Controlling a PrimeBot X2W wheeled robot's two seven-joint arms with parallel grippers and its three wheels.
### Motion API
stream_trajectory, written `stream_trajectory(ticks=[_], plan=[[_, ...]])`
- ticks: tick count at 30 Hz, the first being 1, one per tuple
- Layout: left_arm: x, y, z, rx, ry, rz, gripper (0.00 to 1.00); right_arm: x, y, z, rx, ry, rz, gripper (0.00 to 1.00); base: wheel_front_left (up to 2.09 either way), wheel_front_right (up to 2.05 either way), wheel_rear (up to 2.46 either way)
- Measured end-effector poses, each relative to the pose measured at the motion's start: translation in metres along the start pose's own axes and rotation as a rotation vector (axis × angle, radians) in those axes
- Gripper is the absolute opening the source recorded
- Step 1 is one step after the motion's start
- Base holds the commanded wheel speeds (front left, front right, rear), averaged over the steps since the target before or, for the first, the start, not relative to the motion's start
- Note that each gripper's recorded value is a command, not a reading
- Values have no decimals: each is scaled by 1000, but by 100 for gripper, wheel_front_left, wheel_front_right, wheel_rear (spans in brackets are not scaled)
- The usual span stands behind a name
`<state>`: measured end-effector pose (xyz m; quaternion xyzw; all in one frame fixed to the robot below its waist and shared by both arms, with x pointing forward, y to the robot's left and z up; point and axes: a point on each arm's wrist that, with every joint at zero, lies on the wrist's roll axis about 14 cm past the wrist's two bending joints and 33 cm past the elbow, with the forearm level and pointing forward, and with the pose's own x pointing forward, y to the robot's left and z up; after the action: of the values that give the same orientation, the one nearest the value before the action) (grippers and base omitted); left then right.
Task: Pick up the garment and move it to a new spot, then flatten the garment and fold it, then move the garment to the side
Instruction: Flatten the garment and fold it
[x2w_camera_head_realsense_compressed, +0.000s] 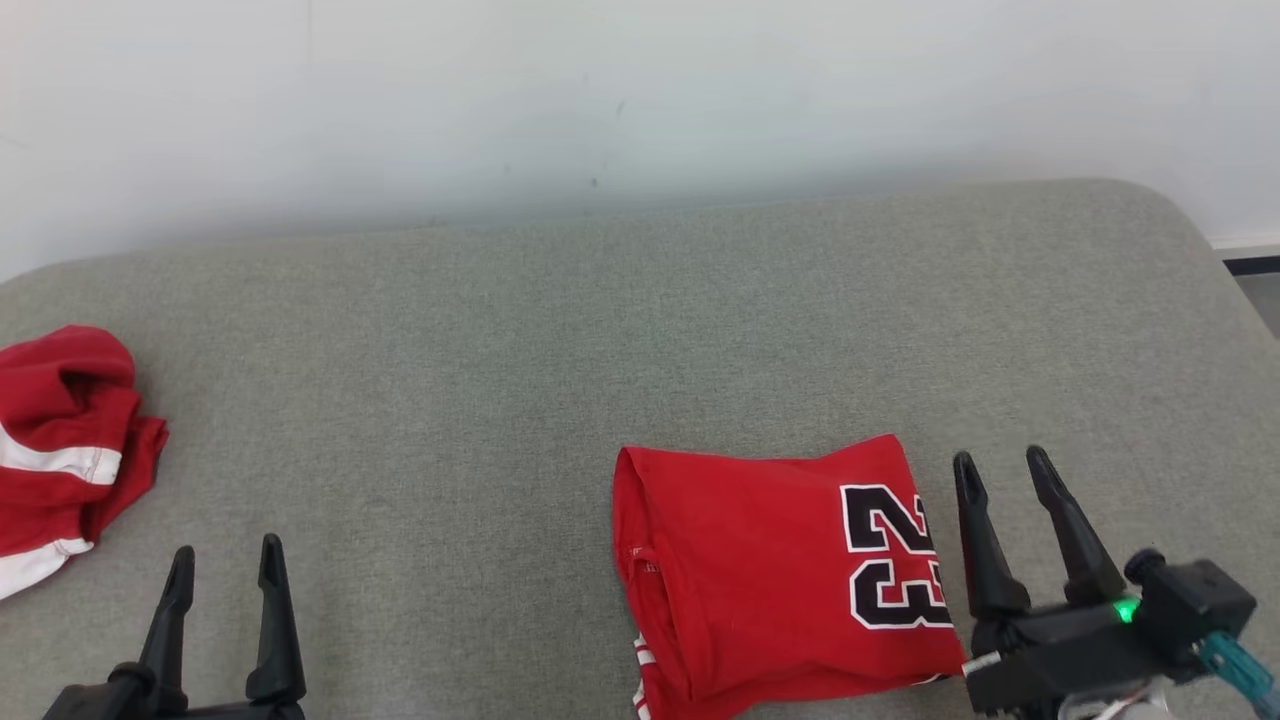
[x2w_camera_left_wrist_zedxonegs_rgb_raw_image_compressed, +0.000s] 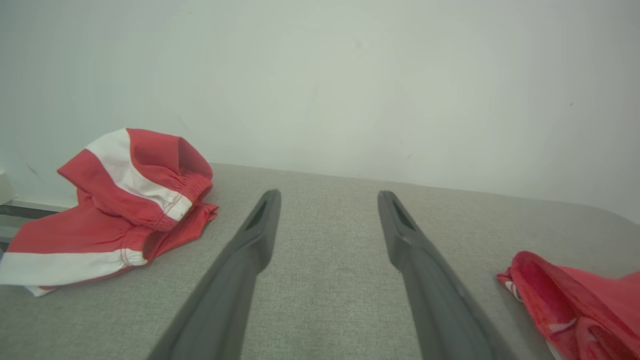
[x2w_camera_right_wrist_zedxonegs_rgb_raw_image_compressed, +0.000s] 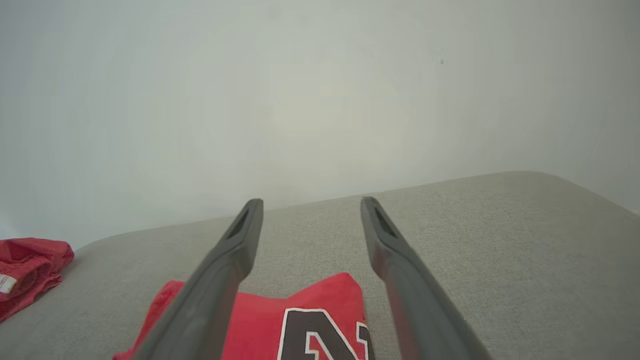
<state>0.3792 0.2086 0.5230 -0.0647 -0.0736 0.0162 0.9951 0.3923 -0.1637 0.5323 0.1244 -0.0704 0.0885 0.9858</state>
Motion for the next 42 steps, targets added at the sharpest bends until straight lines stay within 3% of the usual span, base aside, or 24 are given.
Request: stream_trajectory(ticks=[5, 18, 42], plan=[[-4, -7, -2, -3, 7, -22, 100, -21, -7, -1, -17, -1, -48, 100, 0, 0, 0], [-4, -46, -4, -23, 12, -138, 100, -23, 0, 2, -37, -12, -39, 100, 0, 0, 0], [-25, -13, 13, 6, -28, -25, 100, -45, -10, -1, -69, 9, -70, 100, 0, 0, 0]])
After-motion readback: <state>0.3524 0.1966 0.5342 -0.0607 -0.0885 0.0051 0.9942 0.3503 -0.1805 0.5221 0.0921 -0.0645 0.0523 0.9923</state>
